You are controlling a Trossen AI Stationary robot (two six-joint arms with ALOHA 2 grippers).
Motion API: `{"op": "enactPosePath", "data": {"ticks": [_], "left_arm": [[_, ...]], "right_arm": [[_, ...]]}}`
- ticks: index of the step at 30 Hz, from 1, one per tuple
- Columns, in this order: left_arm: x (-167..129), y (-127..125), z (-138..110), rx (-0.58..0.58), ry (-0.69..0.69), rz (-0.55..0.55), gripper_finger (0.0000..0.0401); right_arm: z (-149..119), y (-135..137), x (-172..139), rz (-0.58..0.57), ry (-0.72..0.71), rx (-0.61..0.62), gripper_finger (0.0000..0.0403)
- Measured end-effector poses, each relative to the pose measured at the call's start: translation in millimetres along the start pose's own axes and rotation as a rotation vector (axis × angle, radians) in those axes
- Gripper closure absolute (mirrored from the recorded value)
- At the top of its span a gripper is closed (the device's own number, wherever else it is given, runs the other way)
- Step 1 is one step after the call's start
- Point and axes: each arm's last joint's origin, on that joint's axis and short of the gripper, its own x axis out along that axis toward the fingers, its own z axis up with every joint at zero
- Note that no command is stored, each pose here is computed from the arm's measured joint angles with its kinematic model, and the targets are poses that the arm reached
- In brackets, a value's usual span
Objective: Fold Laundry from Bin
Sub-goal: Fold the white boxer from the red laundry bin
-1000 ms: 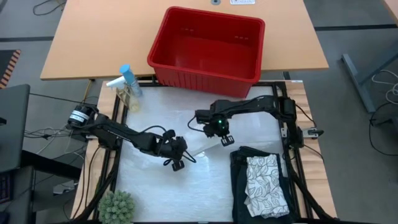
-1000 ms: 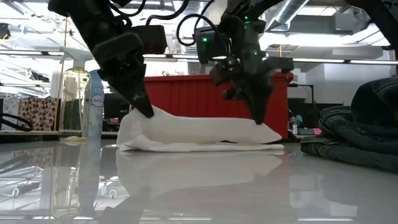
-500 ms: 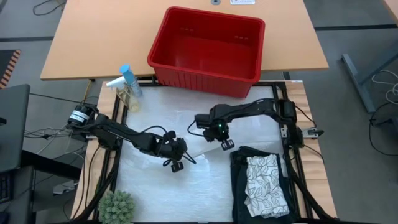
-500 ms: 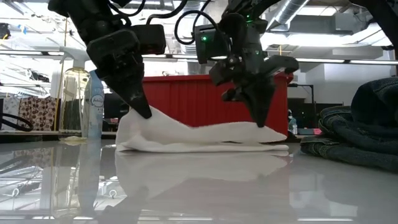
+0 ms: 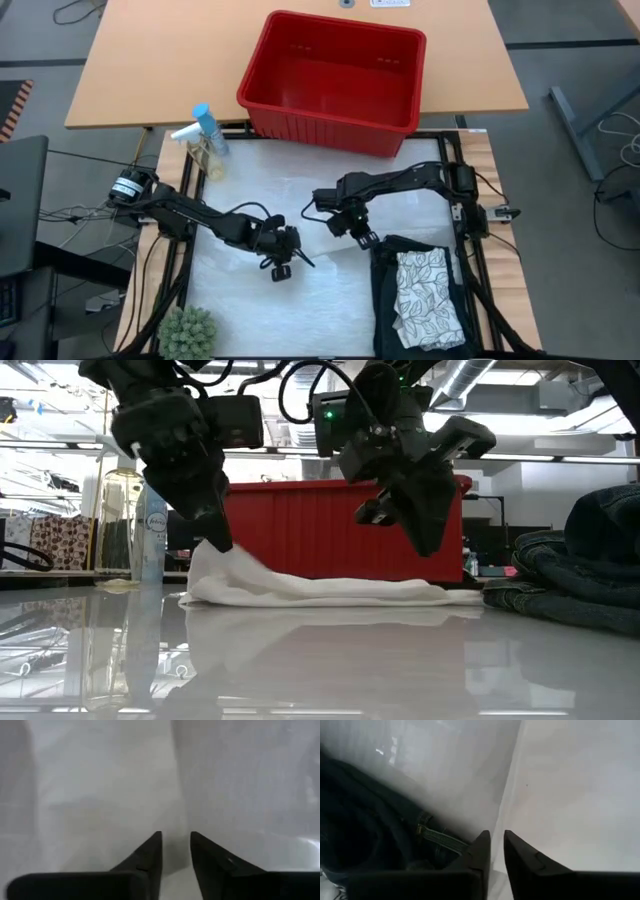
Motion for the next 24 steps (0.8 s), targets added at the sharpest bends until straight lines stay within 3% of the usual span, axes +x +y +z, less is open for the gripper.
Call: {"op": "enactPosePath", "data": {"ticks": [4,7,12,18,24], "left_arm": [[-0.1,-2.4,-1.0,0.004,0.036,-0.084,0.0279],[-0.1,-2.4,-1.0,-0.017,0.037,-0.084,0.0256],[0.2,3.2,1.6,-0.181,-0.032,0.056,0.0242],[-1.2,10.4,4.5,-0.478,-0.197,0.263,0.0251],[-3.1,16.2,0.7,-0.722,-0.296,0.385,0.0259]], "right_arm": [[0.9,-0.3,0.0,-0.001,-0.010,-0.006,0.0284],[3.0,-1.4,0.0,-0.012,-0.031,-0.012,0.0265],[6.8,-3.6,-0.4,-0.032,-0.070,-0.016,0.0254],[9.7,-9.3,-2.3,-0.060,-0.120,-0.011,0.0260],[8.4,-17.3,-5.2,-0.074,-0.150,0.040,0.0258]]}}
